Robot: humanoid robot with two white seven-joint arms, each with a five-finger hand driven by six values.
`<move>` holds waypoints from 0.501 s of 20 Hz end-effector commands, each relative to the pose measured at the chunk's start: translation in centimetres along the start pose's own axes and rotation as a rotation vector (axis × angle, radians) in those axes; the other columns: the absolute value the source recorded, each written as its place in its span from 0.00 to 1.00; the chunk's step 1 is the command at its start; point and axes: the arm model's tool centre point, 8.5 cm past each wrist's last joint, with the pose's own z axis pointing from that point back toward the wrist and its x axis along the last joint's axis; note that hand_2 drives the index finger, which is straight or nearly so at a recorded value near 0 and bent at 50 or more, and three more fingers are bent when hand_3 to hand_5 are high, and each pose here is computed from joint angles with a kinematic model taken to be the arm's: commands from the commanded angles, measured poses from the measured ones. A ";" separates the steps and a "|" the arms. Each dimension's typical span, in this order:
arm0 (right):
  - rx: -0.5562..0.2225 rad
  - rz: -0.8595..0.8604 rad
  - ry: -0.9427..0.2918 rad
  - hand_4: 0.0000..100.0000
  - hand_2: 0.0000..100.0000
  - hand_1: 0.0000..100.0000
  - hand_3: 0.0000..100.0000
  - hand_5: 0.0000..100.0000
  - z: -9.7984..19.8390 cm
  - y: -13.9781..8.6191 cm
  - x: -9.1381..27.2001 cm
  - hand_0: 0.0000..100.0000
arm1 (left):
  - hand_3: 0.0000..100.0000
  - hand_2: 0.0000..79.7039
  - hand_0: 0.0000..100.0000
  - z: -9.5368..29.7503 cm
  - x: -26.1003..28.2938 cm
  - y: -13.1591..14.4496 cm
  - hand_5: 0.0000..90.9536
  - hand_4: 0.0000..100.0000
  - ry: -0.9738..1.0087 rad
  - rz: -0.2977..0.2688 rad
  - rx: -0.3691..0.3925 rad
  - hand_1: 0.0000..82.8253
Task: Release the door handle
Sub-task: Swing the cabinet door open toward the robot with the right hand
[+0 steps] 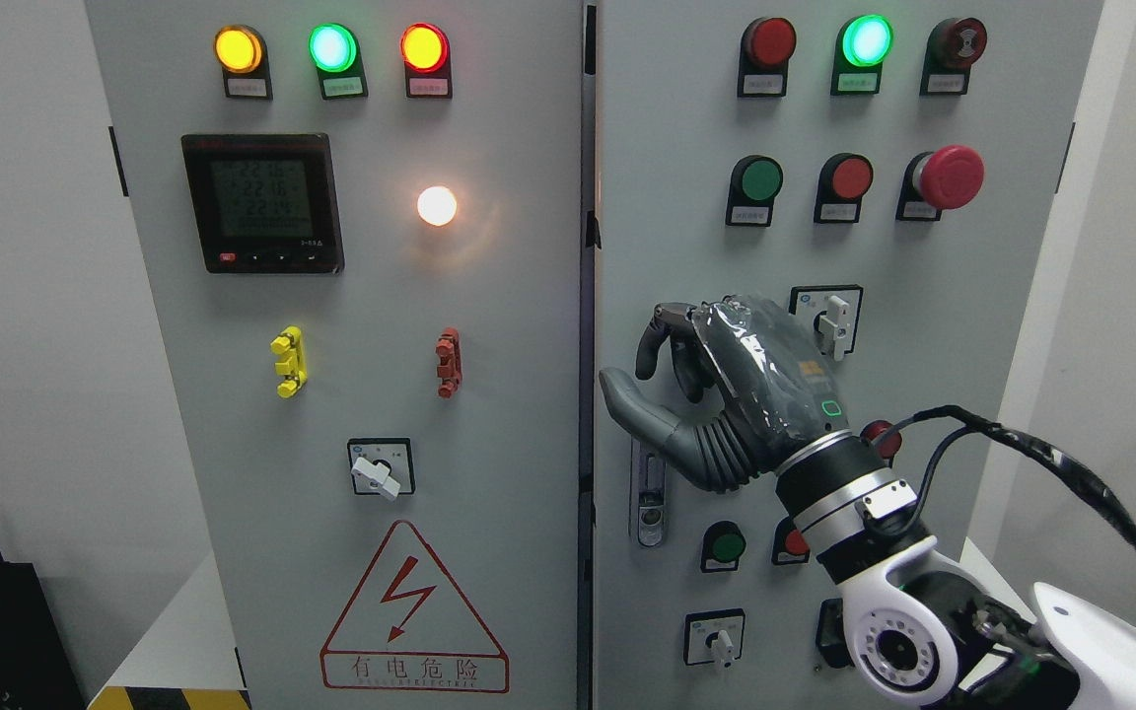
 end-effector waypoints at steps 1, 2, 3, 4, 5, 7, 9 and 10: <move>-0.054 -0.007 -0.018 0.96 0.66 0.37 1.00 0.99 -0.2 -0.5 0.4 0.43 | 0.00 0.00 0.12 0.0 -0.1 0.0 0.00 0.00 0.007 0.001 -0.001 0.47; -0.071 -0.006 -0.019 0.96 0.67 0.37 1.00 0.99 -0.2 -0.8 0.4 0.43 | 0.00 0.00 0.12 0.0 -0.1 0.0 0.00 0.00 0.007 0.001 -0.001 0.47; -0.090 -0.009 -0.022 0.96 0.68 0.37 1.00 0.99 -0.2 -1.2 0.4 0.43 | 0.00 0.00 0.12 0.0 -0.1 0.0 0.00 0.00 0.007 0.001 -0.001 0.47; -0.115 -0.018 -0.028 0.96 0.70 0.37 1.00 0.99 -0.3 -1.6 0.5 0.42 | 0.00 0.00 0.12 0.0 -0.2 0.0 0.00 0.00 0.008 0.001 -0.001 0.47; -0.142 -0.034 -0.040 0.96 0.71 0.38 1.00 0.99 -0.5 -2.0 0.8 0.42 | 0.00 0.00 0.12 0.0 -0.1 0.0 0.00 0.00 0.007 0.001 -0.001 0.47; -0.183 -0.046 -0.053 0.96 0.73 0.38 1.00 0.98 -0.6 -2.7 1.0 0.42 | 0.00 0.00 0.12 0.0 -0.1 0.0 0.00 0.00 0.007 0.001 -0.001 0.47; -0.212 -0.041 -0.079 0.96 0.76 0.38 1.00 0.98 -0.6 -3.2 1.3 0.42 | 0.00 0.00 0.12 0.0 -0.1 0.0 0.00 0.00 0.007 0.001 -0.001 0.47; -0.220 -0.032 -0.095 0.96 0.77 0.38 1.00 0.98 -0.6 -3.3 1.4 0.42 | 0.00 0.00 0.12 0.0 -0.2 0.0 0.00 0.00 0.008 0.001 -0.001 0.47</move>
